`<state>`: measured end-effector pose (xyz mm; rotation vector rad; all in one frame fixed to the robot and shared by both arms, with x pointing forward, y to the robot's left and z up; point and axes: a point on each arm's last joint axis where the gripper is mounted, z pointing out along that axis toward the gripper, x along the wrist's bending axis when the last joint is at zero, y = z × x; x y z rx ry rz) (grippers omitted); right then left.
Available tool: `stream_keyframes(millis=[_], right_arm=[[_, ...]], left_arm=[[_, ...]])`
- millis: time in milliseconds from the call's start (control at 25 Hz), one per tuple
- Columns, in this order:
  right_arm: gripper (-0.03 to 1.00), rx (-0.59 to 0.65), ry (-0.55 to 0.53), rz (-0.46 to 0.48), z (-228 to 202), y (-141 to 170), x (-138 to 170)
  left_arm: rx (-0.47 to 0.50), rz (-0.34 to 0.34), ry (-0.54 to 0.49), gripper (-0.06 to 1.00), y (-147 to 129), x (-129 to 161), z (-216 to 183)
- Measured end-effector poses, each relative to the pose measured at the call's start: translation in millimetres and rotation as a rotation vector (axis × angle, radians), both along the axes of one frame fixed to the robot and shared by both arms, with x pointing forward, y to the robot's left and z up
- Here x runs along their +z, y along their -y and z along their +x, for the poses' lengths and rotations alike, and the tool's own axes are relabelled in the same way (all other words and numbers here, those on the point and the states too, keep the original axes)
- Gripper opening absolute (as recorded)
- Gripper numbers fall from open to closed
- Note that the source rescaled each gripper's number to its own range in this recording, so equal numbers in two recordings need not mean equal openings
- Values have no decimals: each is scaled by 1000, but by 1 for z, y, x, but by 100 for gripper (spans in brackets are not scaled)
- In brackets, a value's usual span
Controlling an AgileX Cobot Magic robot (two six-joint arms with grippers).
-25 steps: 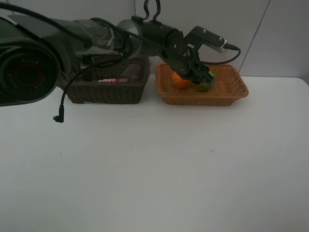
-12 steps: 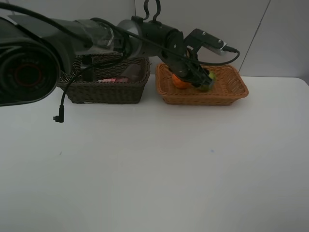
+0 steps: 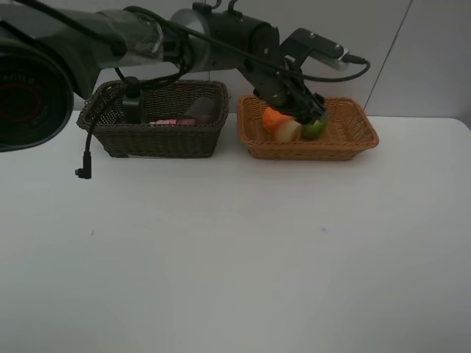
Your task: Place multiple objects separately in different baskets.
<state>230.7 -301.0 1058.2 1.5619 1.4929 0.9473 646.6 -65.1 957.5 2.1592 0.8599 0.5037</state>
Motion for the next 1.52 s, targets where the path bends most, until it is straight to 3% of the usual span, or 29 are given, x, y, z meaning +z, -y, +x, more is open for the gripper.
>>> stream_keyframes(millis=[280, 440, 760, 1040, 1240, 1520], right_arm=[[79, 0, 0, 0, 0, 0, 0], [79, 0, 0, 0, 0, 0, 0], [79, 0, 0, 0, 0, 0, 0], [79, 0, 0, 0, 0, 0, 0], [79, 0, 0, 0, 0, 0, 0], [79, 0, 0, 0, 0, 0, 0]], left_arm=[[26, 48, -76, 97, -17, 35, -8], [86, 82, -157, 100, -43, 52, -5], [270, 114, -301, 100, -111, 96, 2], [415, 93, -340, 100, -181, 136, -3], [524, 74, -350, 100, -239, 139, -27], [612, 26, -284, 100, -296, 150, -107]])
